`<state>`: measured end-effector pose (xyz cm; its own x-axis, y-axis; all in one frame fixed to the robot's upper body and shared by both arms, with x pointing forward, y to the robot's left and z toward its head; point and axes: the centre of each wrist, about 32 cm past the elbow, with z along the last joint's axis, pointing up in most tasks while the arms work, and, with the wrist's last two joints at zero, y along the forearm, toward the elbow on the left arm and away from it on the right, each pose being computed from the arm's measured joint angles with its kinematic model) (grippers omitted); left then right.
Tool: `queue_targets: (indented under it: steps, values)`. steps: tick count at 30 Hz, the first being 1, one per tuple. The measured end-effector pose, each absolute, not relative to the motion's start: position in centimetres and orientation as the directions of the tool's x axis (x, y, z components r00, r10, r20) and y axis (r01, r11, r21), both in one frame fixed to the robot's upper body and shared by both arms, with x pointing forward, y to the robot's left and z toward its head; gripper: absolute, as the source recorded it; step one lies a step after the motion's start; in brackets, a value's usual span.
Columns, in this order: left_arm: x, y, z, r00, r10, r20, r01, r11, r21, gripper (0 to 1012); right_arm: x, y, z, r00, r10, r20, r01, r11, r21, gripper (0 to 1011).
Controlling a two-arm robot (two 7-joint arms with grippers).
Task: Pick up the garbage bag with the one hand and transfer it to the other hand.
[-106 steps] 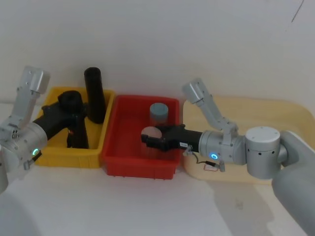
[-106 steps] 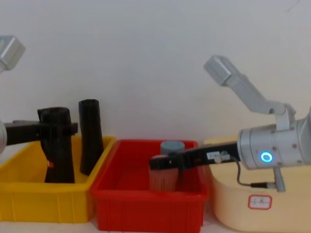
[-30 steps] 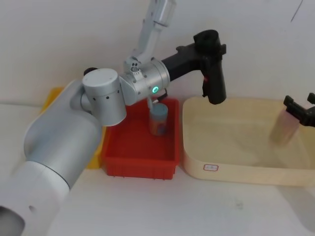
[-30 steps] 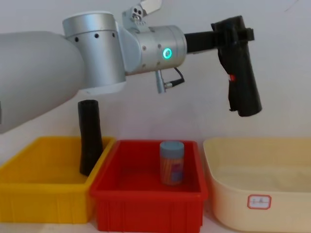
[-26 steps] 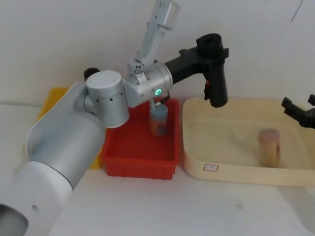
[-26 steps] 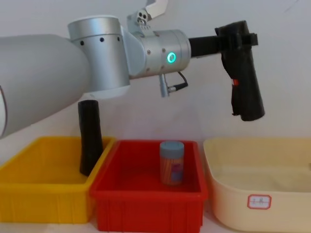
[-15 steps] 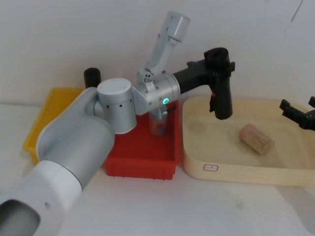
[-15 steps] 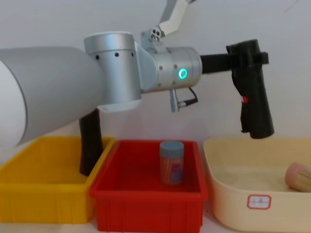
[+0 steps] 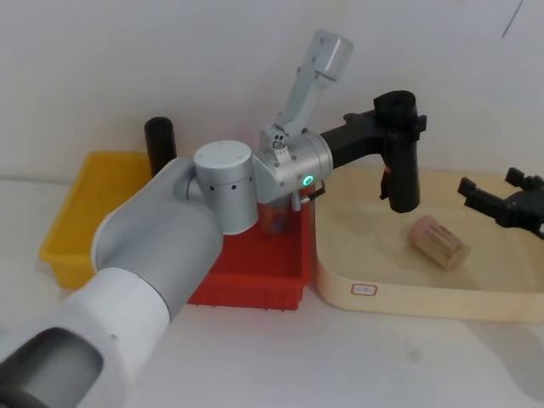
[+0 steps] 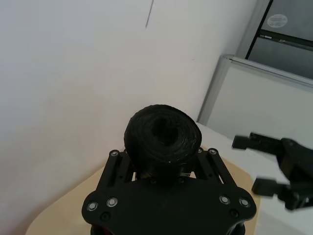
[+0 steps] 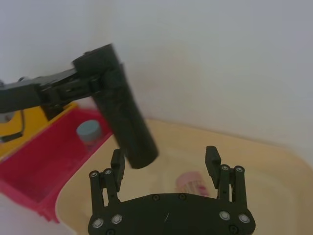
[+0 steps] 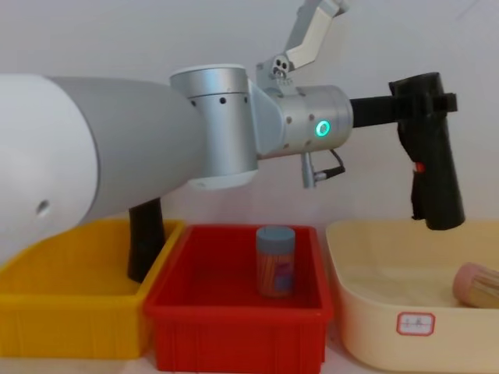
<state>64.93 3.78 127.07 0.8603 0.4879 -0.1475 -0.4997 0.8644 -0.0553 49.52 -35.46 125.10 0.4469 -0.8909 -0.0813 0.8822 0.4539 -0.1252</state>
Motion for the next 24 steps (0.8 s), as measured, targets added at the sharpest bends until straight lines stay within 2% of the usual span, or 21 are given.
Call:
queue_targets:
  steps: [12, 24]
  values:
    - [64.6, 2.2, 127.4, 0.878, 0.465, -0.117, -0.473, 0.878, -0.064, 476, 50.6, -34.7, 124.9, 0.505, -0.859, -0.077, 0.84, 0.511, -0.181, 1001]
    - [63.9, 1.8, 127.4, 0.887, 0.454, -0.087, -0.459, 0.886, -0.057, 476, 52.0, -34.4, 124.5, 0.45, -0.892, -0.045, 0.868, 0.449, -0.211, 1001]
